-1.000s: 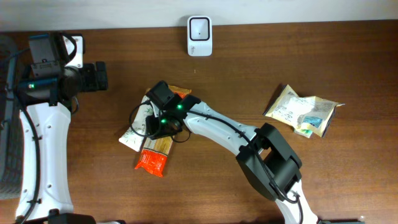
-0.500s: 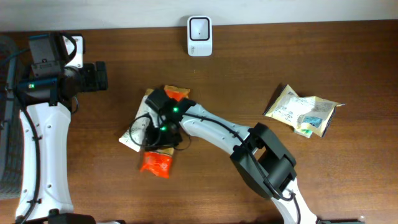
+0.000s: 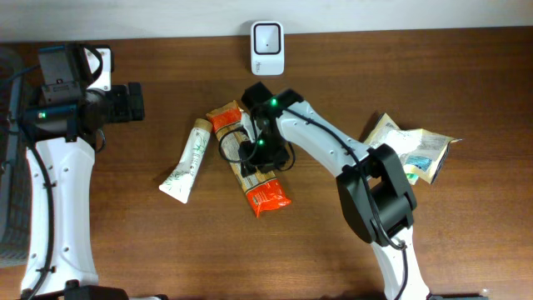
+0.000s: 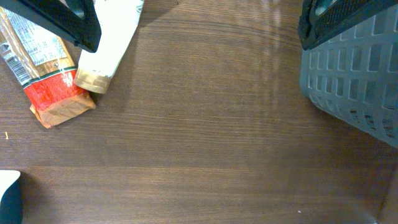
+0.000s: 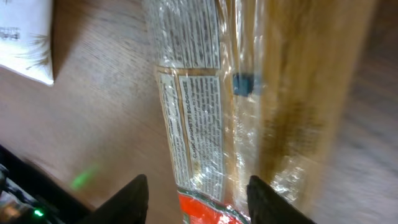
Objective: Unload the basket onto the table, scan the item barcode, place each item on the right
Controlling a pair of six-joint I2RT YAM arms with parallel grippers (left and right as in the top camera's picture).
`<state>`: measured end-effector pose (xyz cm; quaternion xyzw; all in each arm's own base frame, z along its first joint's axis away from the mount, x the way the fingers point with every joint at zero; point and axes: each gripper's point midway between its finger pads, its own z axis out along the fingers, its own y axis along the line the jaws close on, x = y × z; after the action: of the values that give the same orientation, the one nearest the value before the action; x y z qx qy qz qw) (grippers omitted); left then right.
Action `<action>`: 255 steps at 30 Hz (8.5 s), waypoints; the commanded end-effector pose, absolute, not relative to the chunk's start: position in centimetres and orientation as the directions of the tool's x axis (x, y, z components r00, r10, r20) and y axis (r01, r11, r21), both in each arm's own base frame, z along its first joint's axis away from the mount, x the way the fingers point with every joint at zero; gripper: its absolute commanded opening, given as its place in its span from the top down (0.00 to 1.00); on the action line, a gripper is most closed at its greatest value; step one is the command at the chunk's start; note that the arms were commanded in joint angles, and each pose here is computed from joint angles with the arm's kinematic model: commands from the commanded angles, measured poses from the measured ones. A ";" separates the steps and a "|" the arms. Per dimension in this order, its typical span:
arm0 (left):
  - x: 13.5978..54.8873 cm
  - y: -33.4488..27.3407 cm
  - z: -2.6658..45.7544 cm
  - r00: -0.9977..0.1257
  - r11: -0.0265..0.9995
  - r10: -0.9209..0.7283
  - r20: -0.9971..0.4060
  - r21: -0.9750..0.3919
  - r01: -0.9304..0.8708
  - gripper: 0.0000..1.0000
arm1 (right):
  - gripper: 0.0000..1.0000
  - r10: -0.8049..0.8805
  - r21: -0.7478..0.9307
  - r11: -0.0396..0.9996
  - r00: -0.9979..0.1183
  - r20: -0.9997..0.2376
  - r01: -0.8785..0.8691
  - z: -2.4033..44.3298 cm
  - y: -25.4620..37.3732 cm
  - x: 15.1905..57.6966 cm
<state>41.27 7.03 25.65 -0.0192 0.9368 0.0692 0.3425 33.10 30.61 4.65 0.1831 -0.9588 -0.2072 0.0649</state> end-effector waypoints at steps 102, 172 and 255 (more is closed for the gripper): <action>41.3 7.3 25.6 -0.764 0.989 -0.001 -0.645 0.114 -0.097 0.01 | 0.96 -0.155 0.866 0.084 -0.865 -0.478 -0.493 30.8 22.4 37.1; 41.3 7.3 25.6 -0.764 0.989 -0.001 -0.645 0.114 -0.097 0.01 | 0.96 -0.628 -0.951 0.293 -0.730 -0.270 0.099 16.6 14.1 61.1; 41.3 7.3 25.6 -0.764 0.989 -0.001 -0.645 0.114 -0.097 0.01 | 0.48 -0.105 0.515 0.808 -0.930 -0.351 -0.286 8.2 41.5 38.3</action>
<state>41.27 7.03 25.65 -0.0192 0.9368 0.0692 0.3425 38.63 41.17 11.27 0.1163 -0.9251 -0.3255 -0.1575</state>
